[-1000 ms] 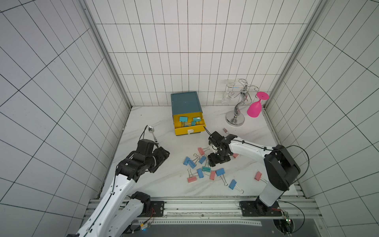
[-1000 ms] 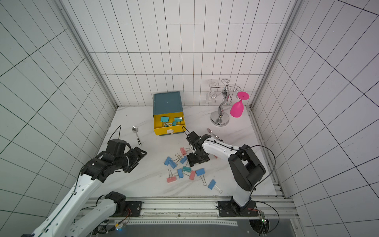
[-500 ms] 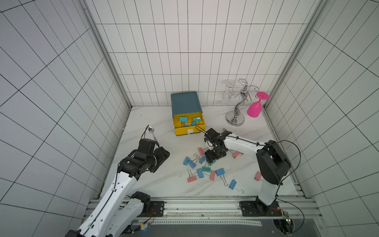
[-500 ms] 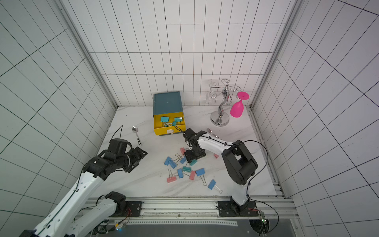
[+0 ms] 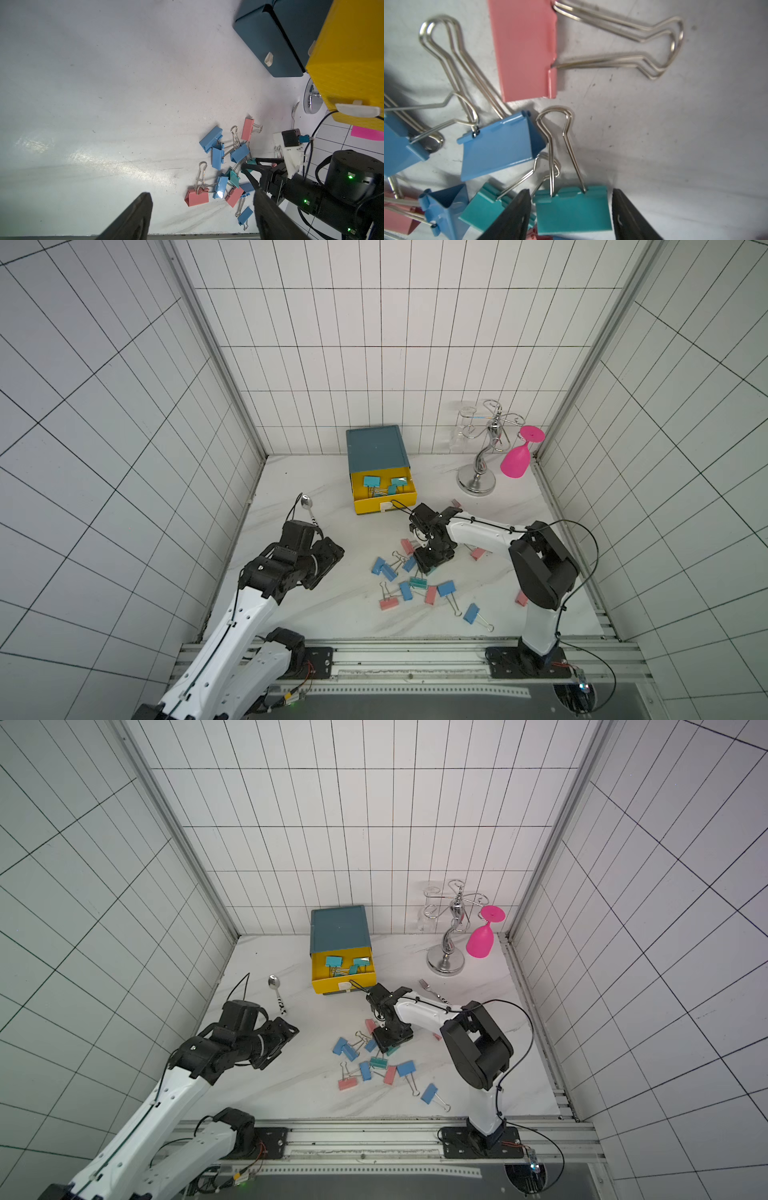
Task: Put the binder clips in the drawer according to color
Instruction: Pick up the binder clip at the center of the board, then place the binder clip in the drawer.
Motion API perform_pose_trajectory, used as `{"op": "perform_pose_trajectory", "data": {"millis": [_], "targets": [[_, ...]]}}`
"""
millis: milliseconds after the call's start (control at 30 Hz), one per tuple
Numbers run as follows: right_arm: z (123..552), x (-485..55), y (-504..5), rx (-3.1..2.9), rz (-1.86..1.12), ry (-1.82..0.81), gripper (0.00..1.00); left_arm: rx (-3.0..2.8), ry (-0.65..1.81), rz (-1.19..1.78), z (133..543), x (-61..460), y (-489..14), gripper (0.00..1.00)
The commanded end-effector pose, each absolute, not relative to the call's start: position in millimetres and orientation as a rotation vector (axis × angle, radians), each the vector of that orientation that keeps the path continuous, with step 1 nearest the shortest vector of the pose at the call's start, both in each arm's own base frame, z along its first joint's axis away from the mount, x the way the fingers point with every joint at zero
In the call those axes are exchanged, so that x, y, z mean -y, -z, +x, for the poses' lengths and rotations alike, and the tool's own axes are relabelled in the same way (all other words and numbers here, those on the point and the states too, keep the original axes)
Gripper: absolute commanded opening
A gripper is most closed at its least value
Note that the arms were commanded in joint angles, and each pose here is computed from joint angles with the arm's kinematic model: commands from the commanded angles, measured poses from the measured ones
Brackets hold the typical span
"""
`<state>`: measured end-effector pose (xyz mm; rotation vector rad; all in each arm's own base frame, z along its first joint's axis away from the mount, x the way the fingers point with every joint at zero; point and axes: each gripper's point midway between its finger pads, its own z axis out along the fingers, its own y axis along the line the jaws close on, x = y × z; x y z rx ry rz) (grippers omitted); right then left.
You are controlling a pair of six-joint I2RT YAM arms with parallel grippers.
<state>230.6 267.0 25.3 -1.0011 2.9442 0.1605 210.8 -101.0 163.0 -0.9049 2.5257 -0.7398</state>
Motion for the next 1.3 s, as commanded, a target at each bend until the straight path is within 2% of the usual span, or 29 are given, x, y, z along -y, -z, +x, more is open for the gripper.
{"op": "perform_pose_trajectory", "data": {"millis": [0,267,700,1000,1267], "targets": [[224,-260,-18,-2.973,-1.018,-0.095,0.62,-2.503,0.742,-0.875,216,101,-171,0.8],[218,-251,-24,-2.971,-0.981,-0.073,0.55,-2.505,0.748,-0.873,215,102,-171,0.8],[216,-232,-69,-2.902,-0.794,-0.1,0.51,-2.495,0.765,-0.842,220,105,-182,0.8],[248,-220,-172,-2.712,-0.612,-0.198,0.51,-2.453,0.791,-0.785,234,110,-213,0.8],[308,-274,-273,-2.521,-0.602,-0.377,0.52,-2.422,0.826,-0.738,248,117,-239,0.8]]}}
